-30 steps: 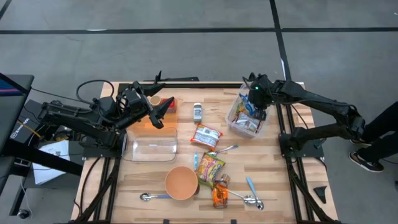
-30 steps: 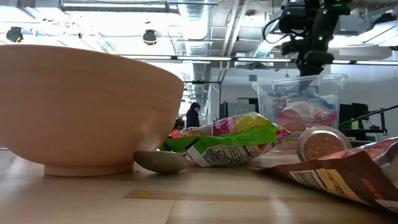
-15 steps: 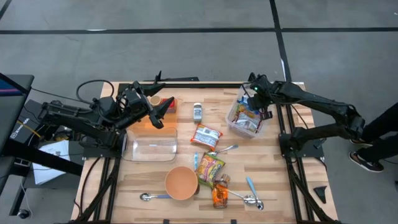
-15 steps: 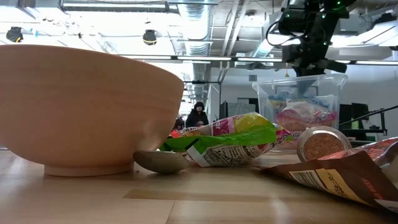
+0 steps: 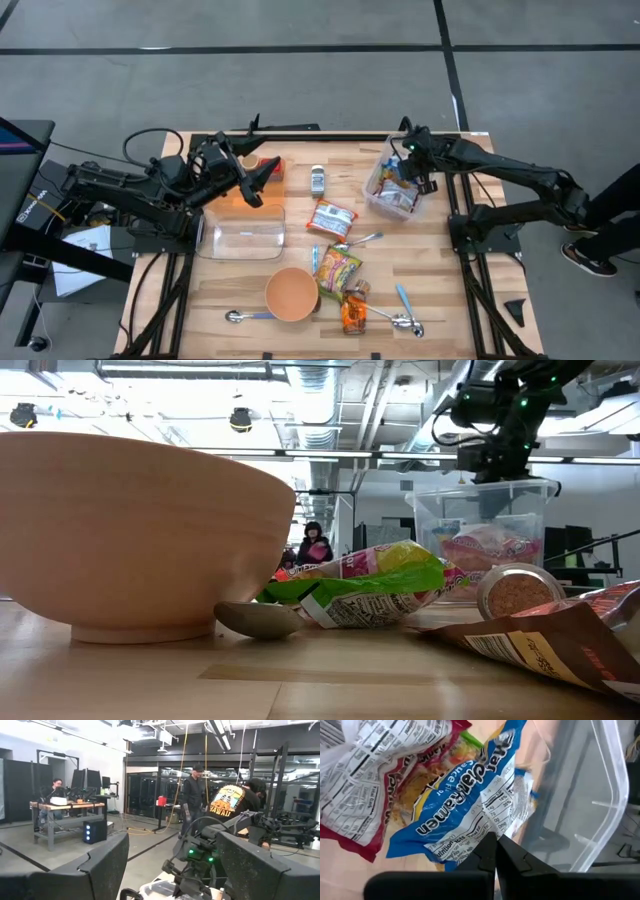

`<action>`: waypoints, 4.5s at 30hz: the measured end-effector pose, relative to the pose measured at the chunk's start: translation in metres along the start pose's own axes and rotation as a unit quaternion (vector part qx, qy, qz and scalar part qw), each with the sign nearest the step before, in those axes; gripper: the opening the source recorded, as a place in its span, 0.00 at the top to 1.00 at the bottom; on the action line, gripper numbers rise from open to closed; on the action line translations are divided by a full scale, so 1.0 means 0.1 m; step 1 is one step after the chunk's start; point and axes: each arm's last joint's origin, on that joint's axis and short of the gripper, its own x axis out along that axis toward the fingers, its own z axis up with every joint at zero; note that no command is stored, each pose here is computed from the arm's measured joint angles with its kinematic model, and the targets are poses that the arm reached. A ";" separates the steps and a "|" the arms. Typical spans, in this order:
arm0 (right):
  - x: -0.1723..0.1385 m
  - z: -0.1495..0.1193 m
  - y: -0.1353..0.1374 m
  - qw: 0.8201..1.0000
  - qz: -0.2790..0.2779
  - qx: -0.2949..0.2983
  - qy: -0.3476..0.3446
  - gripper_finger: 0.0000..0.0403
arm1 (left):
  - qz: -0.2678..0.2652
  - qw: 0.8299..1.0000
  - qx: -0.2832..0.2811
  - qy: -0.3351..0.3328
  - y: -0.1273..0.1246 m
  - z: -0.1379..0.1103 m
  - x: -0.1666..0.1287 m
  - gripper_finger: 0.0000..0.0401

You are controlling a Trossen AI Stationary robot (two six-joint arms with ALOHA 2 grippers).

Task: Pick & Place Food Item
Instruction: Adjust the blue noodle pack in the top transparent bin, then put the orange spoon into the bottom transparent bin

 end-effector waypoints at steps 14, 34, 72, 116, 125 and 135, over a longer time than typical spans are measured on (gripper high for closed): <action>-0.16 -0.08 0.00 0.996 0.005 0.085 0.015 0.75 | -0.003 1.000 -0.002 0.000 0.00 0.00 0.00 0.26; -1.05 -0.11 -0.05 0.831 0.192 0.468 -0.231 0.73 | -0.003 1.000 -0.014 0.000 0.00 0.00 0.00 0.26; -1.77 0.53 1.74 0.747 0.344 0.568 -0.036 0.73 | -0.073 0.995 -0.040 0.055 -0.06 -0.13 -0.01 0.26; -1.25 1.24 3.35 0.676 0.297 0.667 0.104 0.57 | -0.218 0.967 -0.113 0.066 -0.78 -0.34 -0.18 0.26; -1.08 1.19 3.40 0.670 0.309 0.668 0.100 0.57 | -0.218 0.967 -0.117 0.067 -0.78 -0.34 -0.18 0.26; -0.98 1.22 3.40 0.652 0.327 0.681 0.071 0.59 | -0.216 0.967 -0.123 0.059 -0.77 -0.32 -0.17 0.26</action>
